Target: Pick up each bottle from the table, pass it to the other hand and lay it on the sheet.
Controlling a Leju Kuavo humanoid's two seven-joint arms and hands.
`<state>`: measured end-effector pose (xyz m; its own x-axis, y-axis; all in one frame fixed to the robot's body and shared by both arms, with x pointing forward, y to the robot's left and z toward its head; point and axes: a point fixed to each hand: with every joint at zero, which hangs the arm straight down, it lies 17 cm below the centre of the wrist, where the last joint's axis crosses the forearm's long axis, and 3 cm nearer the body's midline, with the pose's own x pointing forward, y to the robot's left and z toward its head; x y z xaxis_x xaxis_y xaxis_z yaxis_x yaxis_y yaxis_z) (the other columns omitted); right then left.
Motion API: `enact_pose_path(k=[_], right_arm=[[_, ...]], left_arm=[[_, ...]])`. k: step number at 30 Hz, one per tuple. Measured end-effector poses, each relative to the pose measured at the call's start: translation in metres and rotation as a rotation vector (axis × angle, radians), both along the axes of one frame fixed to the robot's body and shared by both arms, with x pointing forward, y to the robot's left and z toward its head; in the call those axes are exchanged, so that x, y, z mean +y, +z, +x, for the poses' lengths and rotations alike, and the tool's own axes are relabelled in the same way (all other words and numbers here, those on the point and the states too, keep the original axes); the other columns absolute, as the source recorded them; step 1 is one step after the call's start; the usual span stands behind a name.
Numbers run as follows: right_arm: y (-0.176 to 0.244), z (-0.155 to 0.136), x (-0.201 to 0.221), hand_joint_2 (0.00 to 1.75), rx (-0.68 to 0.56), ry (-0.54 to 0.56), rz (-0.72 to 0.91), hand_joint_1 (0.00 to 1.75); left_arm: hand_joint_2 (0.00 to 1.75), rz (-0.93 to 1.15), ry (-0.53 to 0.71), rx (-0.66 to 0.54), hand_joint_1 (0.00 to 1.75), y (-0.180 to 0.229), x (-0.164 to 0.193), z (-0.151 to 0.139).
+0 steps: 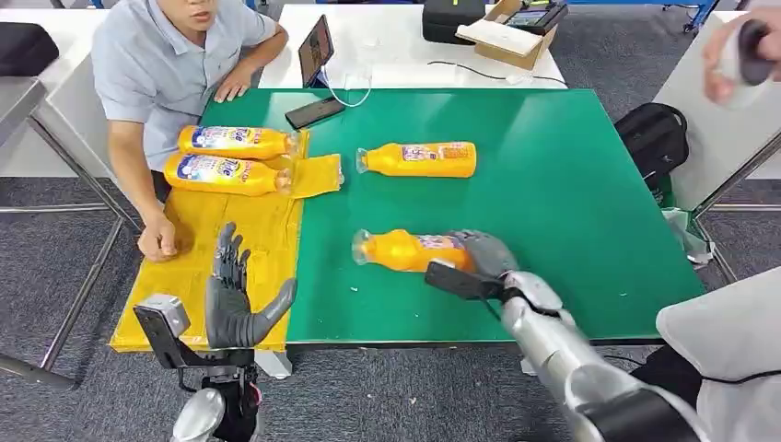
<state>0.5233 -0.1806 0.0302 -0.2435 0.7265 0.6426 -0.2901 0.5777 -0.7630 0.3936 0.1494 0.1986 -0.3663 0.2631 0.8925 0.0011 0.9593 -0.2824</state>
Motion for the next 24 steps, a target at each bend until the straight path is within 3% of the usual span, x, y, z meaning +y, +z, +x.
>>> enact_pose_path(k=[7, 12, 24], right_arm=[[0.053, -0.024, 0.033, 1.75, -0.163, -0.141, 0.426, 1.75], [0.095, -0.045, 0.042, 1.75, -0.267, -0.193, 0.601, 1.73], [0.118, -0.099, 0.132, 1.75, -0.264, 0.04, 0.659, 1.75]], left_arm=[[1.75, 0.032, -0.039, 0.102, 0.0, -0.037, -0.021, -0.011], [1.75, -0.025, -0.114, 0.157, 0.0, -0.056, -0.038, -0.021], [1.75, -0.023, -0.244, 0.064, 0.0, -0.035, -0.07, -0.039]])
